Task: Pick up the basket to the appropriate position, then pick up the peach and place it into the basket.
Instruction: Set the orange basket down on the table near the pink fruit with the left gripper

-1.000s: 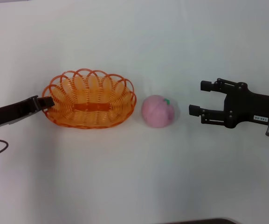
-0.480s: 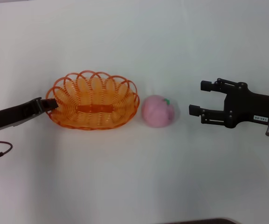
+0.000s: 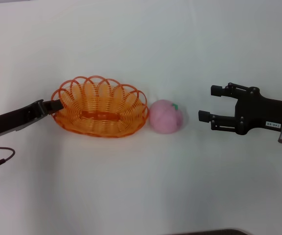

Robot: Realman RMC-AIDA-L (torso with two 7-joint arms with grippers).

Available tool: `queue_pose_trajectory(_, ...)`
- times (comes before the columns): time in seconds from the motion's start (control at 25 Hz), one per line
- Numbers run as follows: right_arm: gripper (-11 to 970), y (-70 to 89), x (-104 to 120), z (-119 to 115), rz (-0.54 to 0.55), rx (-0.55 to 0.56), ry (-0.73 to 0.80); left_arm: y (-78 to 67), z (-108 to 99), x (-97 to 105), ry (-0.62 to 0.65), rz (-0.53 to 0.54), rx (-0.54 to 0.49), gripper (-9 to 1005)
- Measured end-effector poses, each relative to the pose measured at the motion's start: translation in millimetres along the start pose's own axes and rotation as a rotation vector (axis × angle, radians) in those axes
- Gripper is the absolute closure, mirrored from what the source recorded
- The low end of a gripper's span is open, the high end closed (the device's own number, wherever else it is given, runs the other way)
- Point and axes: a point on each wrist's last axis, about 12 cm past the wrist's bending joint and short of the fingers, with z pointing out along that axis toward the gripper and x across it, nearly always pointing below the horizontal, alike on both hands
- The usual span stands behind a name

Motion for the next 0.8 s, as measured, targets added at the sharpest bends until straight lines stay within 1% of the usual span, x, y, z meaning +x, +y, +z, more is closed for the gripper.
queue_pose_trajectory(0.04,104,0.0,0.0,0.0,0.0,0.0,0.0,0.1,0.0,0.2,-0.002,-0.001,0.003,896)
queue_pose_trajectory(0.24,105,-0.2,-0.1,0.0,0.0,0.001,0.0,0.3,-0.3,0.4,0.002,-0.005,0.009,763)
queue_pose_trajectory(0.48,104,-0.5,-0.6,-0.2,-0.001,0.002,-0.002,3.8,-4.1,3.2,0.017,-0.014,0.017,713)
queue_pose_trajectory(0.8,104,-0.3,-0.9,-0.1,-0.002,0.0,-0.004,8.1,-14.2,1.4,0.046,0.014,0.043,601)
